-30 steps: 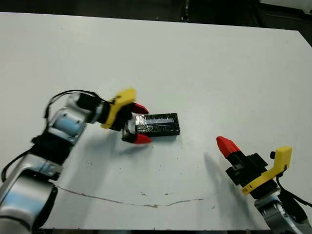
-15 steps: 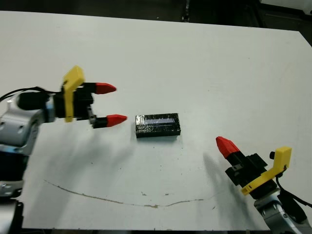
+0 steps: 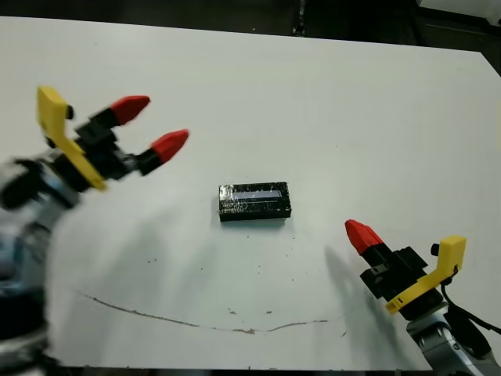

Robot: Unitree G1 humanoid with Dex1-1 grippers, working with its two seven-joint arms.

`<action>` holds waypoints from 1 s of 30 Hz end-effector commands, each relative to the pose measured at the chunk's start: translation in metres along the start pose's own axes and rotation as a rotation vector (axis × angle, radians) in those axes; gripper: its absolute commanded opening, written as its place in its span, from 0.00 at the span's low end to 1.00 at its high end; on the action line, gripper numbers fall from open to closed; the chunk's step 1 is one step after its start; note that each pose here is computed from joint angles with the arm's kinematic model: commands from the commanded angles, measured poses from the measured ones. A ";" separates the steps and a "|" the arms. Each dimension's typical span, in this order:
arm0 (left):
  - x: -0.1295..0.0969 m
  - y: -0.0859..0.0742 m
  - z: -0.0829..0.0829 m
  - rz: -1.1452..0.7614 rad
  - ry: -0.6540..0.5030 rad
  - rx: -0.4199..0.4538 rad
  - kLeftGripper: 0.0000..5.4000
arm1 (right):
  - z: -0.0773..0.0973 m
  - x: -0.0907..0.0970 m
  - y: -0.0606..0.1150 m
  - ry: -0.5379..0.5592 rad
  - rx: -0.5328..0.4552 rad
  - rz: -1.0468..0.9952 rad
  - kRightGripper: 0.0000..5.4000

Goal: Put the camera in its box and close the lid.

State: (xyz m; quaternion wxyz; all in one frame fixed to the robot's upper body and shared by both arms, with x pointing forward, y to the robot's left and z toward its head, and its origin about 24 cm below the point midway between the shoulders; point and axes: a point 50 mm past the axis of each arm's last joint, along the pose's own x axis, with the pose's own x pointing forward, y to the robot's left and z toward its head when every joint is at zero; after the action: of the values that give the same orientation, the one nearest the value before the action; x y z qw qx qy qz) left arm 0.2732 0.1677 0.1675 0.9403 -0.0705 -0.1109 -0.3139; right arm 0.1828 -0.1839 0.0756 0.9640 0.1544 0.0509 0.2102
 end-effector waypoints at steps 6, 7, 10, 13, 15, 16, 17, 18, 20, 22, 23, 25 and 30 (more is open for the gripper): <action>0.027 -0.054 -0.042 0.055 0.078 -0.064 0.59 | -0.003 -0.003 -0.003 0.013 0.010 -0.038 0.00; 0.030 -0.058 -0.046 0.061 0.094 -0.062 0.56 | -0.004 -0.003 -0.003 0.014 0.009 -0.040 0.00; 0.036 -0.064 -0.054 0.076 0.135 -0.066 0.49 | -0.003 -0.003 -0.003 0.011 0.006 -0.043 0.00; 0.039 -0.066 -0.060 0.081 0.182 -0.063 0.40 | -0.003 -0.004 -0.003 0.015 0.004 -0.052 0.00; 0.041 -0.067 -0.064 0.077 0.218 -0.071 0.34 | -0.002 -0.004 -0.004 0.013 -0.005 -0.050 0.00; 0.041 -0.067 -0.066 0.077 0.235 -0.075 0.31 | -0.002 -0.004 -0.004 0.014 -0.006 -0.049 0.00; 0.041 -0.068 -0.068 0.078 0.249 -0.078 0.29 | -0.002 -0.004 -0.004 0.016 -0.007 -0.049 0.00; 0.041 -0.068 -0.069 0.078 0.263 -0.083 0.26 | -0.002 -0.004 -0.004 0.017 -0.008 -0.049 0.00; 0.041 -0.068 -0.072 0.082 0.286 -0.098 0.20 | -0.001 -0.003 -0.004 0.015 -0.012 -0.049 0.00; 0.041 -0.069 -0.075 0.084 0.307 -0.119 0.15 | -0.001 -0.003 -0.004 0.012 -0.012 -0.048 0.00; 0.041 -0.069 -0.076 0.086 0.317 -0.126 0.12 | -0.001 -0.003 -0.004 0.011 -0.005 -0.049 0.00; 0.040 -0.070 -0.078 0.098 0.336 -0.137 0.06 | -0.001 -0.002 -0.003 0.011 0.003 -0.050 0.00; 0.038 -0.072 -0.082 0.125 0.399 -0.147 0.00 | -0.002 -0.002 -0.003 0.008 -0.005 -0.048 0.00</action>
State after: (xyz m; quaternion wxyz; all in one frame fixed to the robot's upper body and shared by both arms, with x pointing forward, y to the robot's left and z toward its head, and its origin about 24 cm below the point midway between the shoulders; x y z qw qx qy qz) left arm 0.2740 0.0715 0.1062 0.9526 -0.0852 0.0865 -0.2788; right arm 0.1834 -0.1845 0.0749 0.9672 0.1520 0.0522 0.1970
